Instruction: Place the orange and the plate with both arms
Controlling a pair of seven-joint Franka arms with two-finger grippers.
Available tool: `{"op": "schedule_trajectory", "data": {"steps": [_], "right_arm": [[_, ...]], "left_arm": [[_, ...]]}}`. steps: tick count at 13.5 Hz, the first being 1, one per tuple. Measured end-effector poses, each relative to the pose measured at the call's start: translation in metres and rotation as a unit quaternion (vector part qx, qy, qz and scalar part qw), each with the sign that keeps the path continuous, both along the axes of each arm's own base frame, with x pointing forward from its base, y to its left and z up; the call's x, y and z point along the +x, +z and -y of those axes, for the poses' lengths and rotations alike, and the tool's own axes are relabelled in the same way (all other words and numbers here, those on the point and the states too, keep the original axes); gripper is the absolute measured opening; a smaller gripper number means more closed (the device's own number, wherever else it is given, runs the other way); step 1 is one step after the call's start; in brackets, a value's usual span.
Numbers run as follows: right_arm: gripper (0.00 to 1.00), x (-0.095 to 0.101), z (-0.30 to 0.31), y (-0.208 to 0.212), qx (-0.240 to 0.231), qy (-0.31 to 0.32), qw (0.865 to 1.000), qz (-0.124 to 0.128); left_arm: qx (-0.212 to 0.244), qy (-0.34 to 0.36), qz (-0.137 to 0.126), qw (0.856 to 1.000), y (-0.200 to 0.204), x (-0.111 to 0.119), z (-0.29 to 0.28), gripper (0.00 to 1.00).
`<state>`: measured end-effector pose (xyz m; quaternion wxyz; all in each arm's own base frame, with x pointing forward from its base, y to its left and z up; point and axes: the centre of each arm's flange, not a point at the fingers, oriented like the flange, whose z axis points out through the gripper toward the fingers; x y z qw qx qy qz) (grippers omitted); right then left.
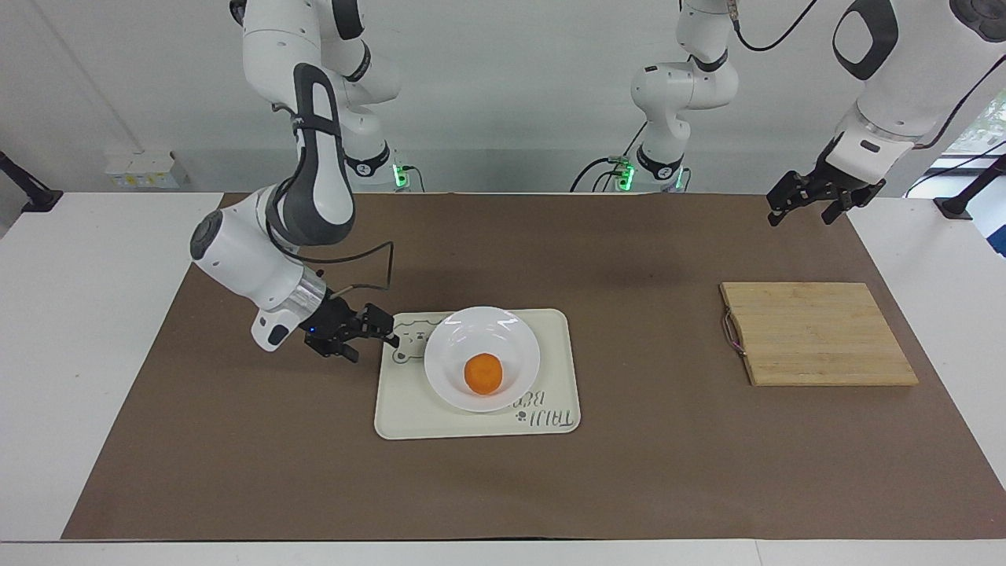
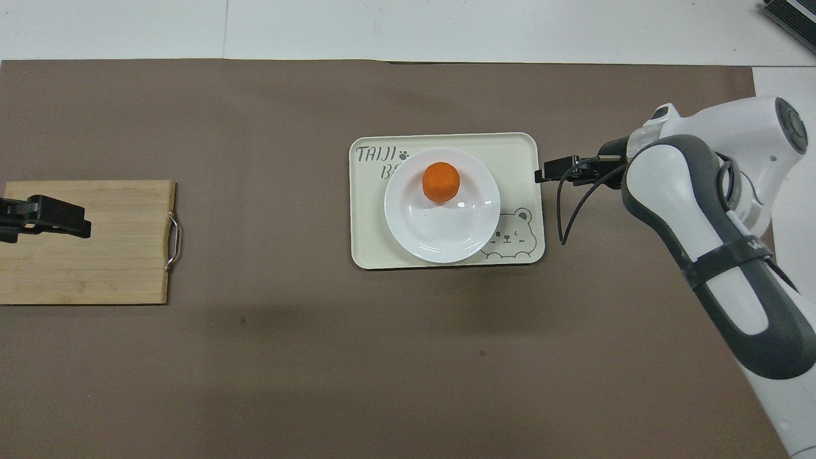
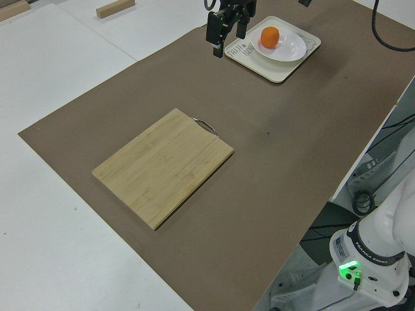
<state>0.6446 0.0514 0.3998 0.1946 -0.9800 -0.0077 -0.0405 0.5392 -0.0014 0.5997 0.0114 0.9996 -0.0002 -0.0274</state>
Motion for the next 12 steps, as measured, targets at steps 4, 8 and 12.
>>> {"op": "schedule_trajectory", "data": {"steps": [4, 8, 12], "right_arm": [[1.0, -0.023, 0.013, 0.055, -0.089, -0.029, 0.995, -0.027], [1.0, -0.046, 0.057, 0.095, -0.148, -0.047, 0.987, -0.044], [1.0, -0.077, 0.096, 0.149, -0.165, -0.068, 0.983, -0.041]], "left_arm": [[0.0, 0.0, 0.0, 1.0, 0.0, 0.0, 0.0, 1.0], [0.0, 0.0, 0.0, 1.0, 0.0, 0.0, 0.0, 1.0], [0.0, 0.0, 0.0, 1.0, 0.0, 0.0, 0.0, 1.0]]}}
